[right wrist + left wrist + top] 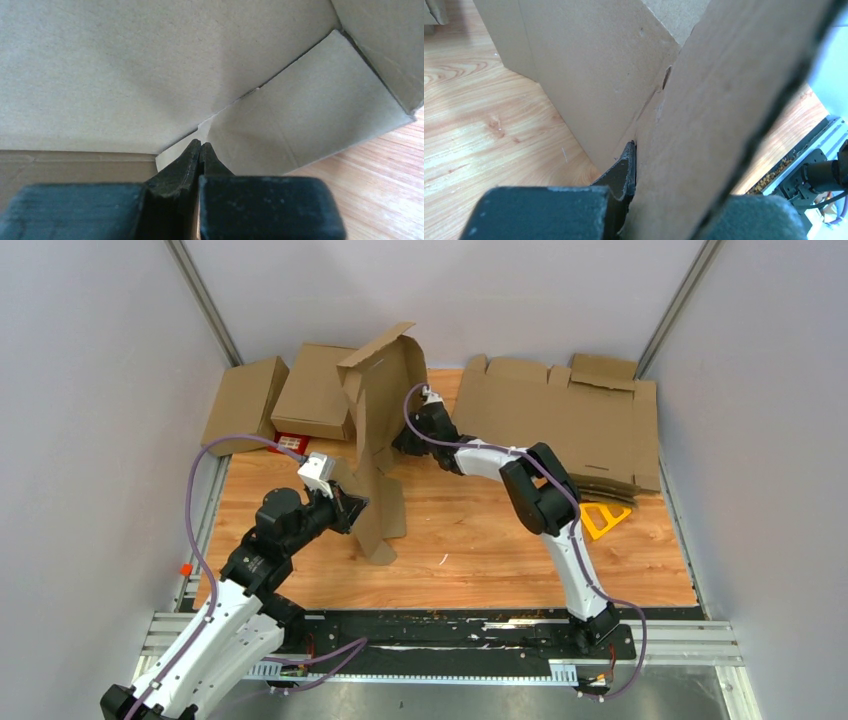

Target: Fold the paper box

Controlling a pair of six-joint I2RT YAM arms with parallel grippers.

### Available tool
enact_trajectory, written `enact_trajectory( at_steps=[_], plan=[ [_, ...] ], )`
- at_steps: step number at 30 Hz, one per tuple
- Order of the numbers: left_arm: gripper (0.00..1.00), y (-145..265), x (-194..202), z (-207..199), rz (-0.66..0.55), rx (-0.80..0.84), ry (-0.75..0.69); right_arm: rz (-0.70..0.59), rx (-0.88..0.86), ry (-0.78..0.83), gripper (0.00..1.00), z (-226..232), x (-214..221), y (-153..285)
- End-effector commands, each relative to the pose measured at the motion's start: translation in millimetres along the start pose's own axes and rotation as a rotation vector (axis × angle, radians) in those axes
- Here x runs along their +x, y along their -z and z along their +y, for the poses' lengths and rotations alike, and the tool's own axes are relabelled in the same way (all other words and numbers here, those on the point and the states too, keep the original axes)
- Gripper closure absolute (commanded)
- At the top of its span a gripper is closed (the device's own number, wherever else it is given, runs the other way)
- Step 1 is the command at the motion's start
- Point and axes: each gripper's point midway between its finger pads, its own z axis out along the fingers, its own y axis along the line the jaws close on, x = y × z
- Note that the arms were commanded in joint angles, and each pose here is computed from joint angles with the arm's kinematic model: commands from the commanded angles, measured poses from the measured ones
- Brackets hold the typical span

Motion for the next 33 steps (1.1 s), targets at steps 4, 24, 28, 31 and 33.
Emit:
enact_trajectory(
  at_steps=[4, 24, 28, 31, 33],
  plan=[
    [1.00, 2, 25, 4, 0.106, -0.016, 0.041, 0.005, 0.020, -0.094, 1.00, 3, 5, -18],
    [0.76, 2, 21, 3, 0.093, -0.019, 0.051, 0.080, 0.272, -0.072, 1.00, -42, 44, -1],
    [0.71, 4, 19, 5, 0.087, -0.033, 0.042, 0.087, 0.284, -0.076, 1.00, -42, 43, 1],
    [0.71, 5, 18, 6, 0.083, -0.038, 0.042, 0.094, 0.267, -0.087, 1.00, -37, 47, 7],
    [0.71, 5, 18, 6, 0.082, -0.041, 0.040, 0.092, 0.262, -0.083, 1.00, -30, 53, 13]
  ],
)
